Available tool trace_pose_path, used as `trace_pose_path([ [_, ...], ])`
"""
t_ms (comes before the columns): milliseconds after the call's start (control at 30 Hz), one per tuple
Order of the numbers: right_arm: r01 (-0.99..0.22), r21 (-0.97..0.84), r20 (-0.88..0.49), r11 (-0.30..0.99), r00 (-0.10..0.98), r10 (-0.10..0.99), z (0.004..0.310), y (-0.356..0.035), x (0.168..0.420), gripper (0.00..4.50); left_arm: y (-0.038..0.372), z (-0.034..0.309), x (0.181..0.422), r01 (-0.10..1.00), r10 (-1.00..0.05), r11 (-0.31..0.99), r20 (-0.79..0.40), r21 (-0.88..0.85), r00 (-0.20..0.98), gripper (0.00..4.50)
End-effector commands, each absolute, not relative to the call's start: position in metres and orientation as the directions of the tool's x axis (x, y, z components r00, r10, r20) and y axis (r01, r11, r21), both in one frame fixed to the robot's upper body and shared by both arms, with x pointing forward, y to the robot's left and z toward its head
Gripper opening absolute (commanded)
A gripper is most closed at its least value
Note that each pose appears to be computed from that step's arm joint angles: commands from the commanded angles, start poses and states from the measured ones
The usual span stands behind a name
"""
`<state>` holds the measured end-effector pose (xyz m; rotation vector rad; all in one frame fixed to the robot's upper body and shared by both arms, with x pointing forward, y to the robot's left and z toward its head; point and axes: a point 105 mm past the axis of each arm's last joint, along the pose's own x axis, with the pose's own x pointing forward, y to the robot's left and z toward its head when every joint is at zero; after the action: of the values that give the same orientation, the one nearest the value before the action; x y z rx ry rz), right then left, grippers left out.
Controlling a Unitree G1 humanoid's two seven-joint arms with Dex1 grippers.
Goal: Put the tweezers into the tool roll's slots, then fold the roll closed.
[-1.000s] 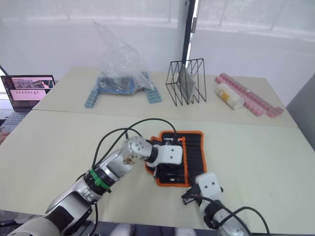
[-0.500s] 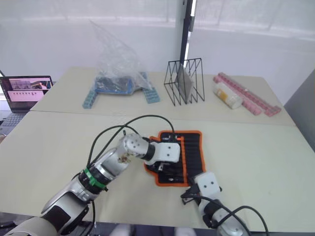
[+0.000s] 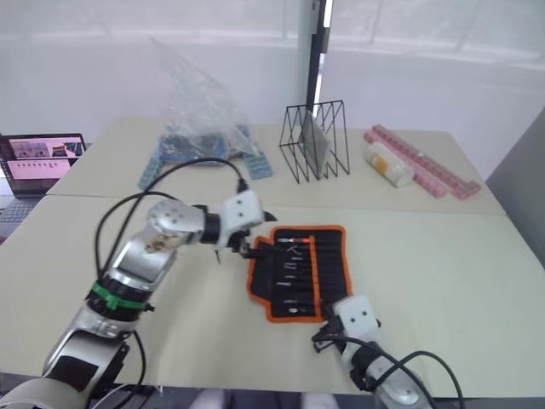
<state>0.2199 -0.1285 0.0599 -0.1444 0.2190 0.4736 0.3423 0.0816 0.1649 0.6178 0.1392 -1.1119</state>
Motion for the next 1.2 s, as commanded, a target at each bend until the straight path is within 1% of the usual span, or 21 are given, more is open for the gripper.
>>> trace_pose_path([
  [33, -0.479, -0.068, -0.297, 0.875, 0.847, 0.441, 0.048, -0.131, 0.217, 0.0, 0.118, 0.166, 0.336, 0.826, -0.756, 0.416, -0.36, 0.381, 0.547, 3.73],
  [67, -0.481, -0.068, -0.298, 0.874, 0.846, 0.442, 0.047, -0.132, 0.217, 0.0, 0.125, 0.164, 0.333, 0.816, -0.746, 0.438, -0.355, 0.377, 0.564, 3.73],
  [167, -0.487, -0.07, -0.301, 0.87, 0.842, 0.447, 0.048, -0.133, 0.217, 0.0, 0.149, 0.157, 0.319, 0.775, -0.705, 0.539, -0.327, 0.329, 0.629, 4.46],
  [300, -0.499, -0.078, -0.309, 0.863, 0.835, 0.455, 0.047, -0.138, 0.218, 0.0, 0.186, 0.139, 0.282, 0.713, -0.629, 0.646, -0.339, 0.273, 0.7, 4.46],
  [400, -0.508, -0.081, -0.314, 0.858, 0.83, 0.462, 0.047, -0.14, 0.218, 0.0, 0.206, 0.133, 0.261, 0.648, -0.569, 0.72, -0.324, 0.249, 0.756, 4.46],
  [467, -0.511, -0.082, -0.315, 0.856, 0.828, 0.464, 0.047, -0.141, 0.218, 0.0, 0.214, 0.13, 0.251, 0.617, -0.539, 0.748, -0.317, 0.246, 0.78, 4.46],
  [533, -0.516, -0.085, -0.317, 0.852, 0.825, 0.468, 0.047, -0.143, 0.219, 0.0, 0.234, 0.119, 0.231, 0.546, -0.473, 0.806, -0.305, 0.228, 0.826, 4.46],
  [600, -0.524, -0.086, -0.32, 0.847, 0.82, 0.475, 0.046, -0.143, 0.22, 0.0, 0.25, 0.111, 0.212, 0.492, -0.42, 0.837, -0.296, 0.24, 0.858, 4.46],
  [733, -0.536, -0.085, -0.324, 0.84, 0.812, 0.485, 0.045, -0.143, 0.221, 0.0, 0.268, 0.098, 0.19, 0.408, -0.342, 0.886, -0.284, 0.22, 0.896, 4.46],
  [800, -0.541, -0.086, -0.326, 0.837, 0.809, 0.489, 0.045, -0.144, 0.221, 0.0, 0.271, 0.091, 0.179, 0.38, -0.319, 0.904, -0.283, 0.196, 0.905, 4.46],
  [900, -0.545, -0.086, -0.327, 0.834, 0.807, 0.493, 0.044, -0.144, 0.221, 0.0, 0.269, 0.087, 0.17, 0.34, -0.289, 0.927, -0.271, 0.161, 0.918, 4.46],
  [1000, -0.547, -0.086, -0.327, 0.833, 0.805, 0.495, 0.044, -0.145, 0.221, 0.0, 0.262, 0.084, 0.165, 0.333, -0.287, 0.931, -0.266, 0.147, 0.92, 4.46],
  [1200, -0.555, -0.085, -0.328, 0.828, 0.8, 0.502, 0.044, -0.144, 0.222, 0.0, 0.254, 0.082, 0.17, 0.35, -0.301, 0.924, -0.269, 0.156, 0.915, 4.46],
])
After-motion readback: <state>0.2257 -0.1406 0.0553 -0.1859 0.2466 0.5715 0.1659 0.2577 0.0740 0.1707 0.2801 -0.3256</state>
